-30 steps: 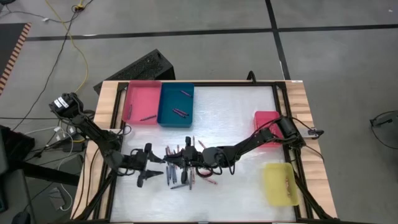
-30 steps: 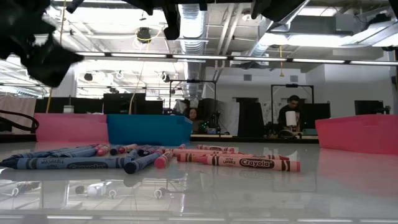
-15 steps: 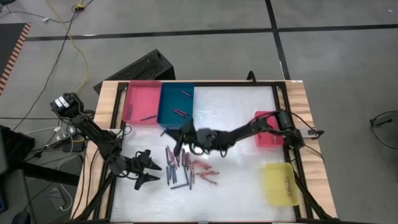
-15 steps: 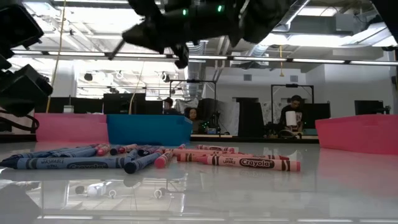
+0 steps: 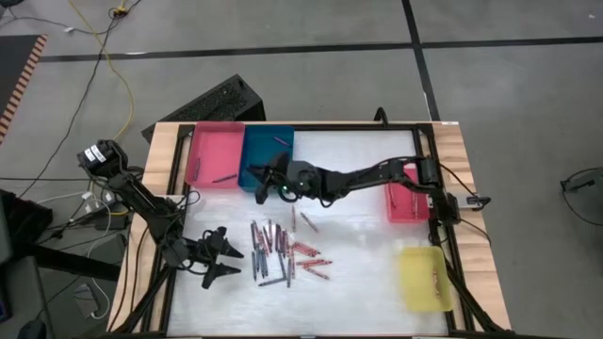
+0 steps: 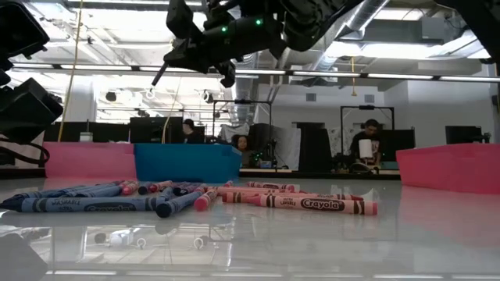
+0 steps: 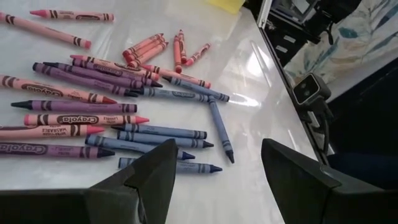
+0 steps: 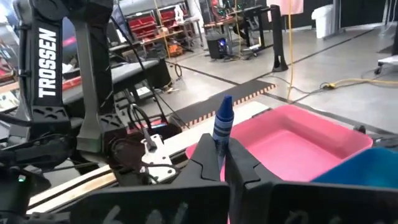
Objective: Sort crayons
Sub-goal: Put the blue crayon into the large red bin
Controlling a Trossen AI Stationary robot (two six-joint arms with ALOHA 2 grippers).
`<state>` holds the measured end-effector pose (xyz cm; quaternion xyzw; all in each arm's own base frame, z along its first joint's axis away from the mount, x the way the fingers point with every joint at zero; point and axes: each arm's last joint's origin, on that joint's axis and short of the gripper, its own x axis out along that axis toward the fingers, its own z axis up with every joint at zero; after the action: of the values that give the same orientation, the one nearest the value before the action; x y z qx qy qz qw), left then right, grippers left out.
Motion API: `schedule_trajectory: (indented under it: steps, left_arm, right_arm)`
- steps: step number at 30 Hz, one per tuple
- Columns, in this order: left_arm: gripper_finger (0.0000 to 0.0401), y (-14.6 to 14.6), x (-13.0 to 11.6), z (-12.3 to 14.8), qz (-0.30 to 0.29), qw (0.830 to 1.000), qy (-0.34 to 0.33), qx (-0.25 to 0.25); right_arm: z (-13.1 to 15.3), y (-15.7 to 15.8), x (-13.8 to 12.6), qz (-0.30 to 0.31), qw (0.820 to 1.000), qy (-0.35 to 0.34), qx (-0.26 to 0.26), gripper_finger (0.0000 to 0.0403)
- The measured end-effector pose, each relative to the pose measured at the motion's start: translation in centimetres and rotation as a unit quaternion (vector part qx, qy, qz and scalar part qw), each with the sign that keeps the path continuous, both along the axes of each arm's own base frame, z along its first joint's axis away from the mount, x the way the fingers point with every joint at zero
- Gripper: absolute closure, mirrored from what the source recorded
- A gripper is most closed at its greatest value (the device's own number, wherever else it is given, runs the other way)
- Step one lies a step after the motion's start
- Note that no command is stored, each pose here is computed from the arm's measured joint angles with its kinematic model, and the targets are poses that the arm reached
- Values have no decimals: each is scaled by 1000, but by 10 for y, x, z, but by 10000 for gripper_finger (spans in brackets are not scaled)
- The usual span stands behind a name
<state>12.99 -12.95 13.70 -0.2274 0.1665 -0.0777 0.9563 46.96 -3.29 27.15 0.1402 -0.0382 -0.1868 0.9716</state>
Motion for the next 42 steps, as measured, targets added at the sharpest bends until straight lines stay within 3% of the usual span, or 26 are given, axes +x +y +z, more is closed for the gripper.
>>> schedule_trajectory:
  steps: [9,12,19,24,27,31,36,42]
  left_arm:
    - [178,0,0,0,1,1000,-1,-1]
    - [178,0,0,0,1,1000,-2,-1]
    - [178,-1,0,1,-8,1000,3,-13]
    - [178,-4,-3,0,-24,1000,9,-10]
    - [178,-5,-4,-1,-28,1000,9,-7]
    - [178,-6,-6,-1,-30,1000,9,-4]
    - [178,-6,-6,-1,-31,999,11,-5]
    - [178,-5,-6,-3,-17,1000,18,-6]
  right_arm:
    - [34,-23,5,1,1000,-20,-5,403]
    - [37,-31,20,7,999,-35,-7,403]
    - [21,-34,75,35,998,46,-23,403]
    - [28,-49,85,26,994,100,-30,403]
    - [9,-58,96,44,993,111,-23,403]
    - [-13,-67,100,60,990,125,2,403]
    - [-23,-78,97,50,985,164,14,403]
    - [-24,-77,97,52,985,164,9,403]
